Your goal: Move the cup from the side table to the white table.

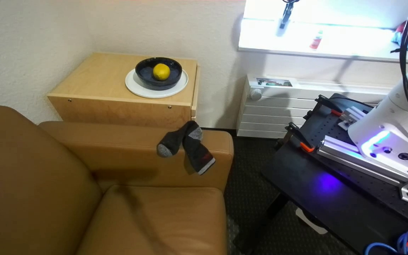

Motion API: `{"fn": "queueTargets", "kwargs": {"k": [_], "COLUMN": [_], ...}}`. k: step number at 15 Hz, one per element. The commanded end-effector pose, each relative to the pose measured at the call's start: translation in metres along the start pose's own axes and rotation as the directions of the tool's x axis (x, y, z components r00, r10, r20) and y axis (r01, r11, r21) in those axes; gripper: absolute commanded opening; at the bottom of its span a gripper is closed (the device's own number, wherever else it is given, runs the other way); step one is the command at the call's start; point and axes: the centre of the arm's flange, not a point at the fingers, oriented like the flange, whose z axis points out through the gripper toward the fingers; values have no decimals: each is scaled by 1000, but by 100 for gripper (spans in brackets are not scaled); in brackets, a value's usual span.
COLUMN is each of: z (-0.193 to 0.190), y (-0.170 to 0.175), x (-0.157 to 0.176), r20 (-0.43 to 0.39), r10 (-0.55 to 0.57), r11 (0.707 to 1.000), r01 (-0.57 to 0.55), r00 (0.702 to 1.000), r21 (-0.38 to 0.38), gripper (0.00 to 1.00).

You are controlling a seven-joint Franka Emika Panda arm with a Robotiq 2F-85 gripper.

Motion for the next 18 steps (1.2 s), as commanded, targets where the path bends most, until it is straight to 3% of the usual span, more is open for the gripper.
{"fn": "queueTargets", "kwargs": {"k": [1,11,18], "z": [6,49,49], "y": [-28,-34,-24], "x": [-6,-20,-19], "r20": [-6,-28,-49], "r10": [70,148,136], "r11": [997,988,990], "r01": [-70,-149,-138], "r00": [998,989,990], "r21": [-27,-45,-37], "gripper": [1,1,5]}}
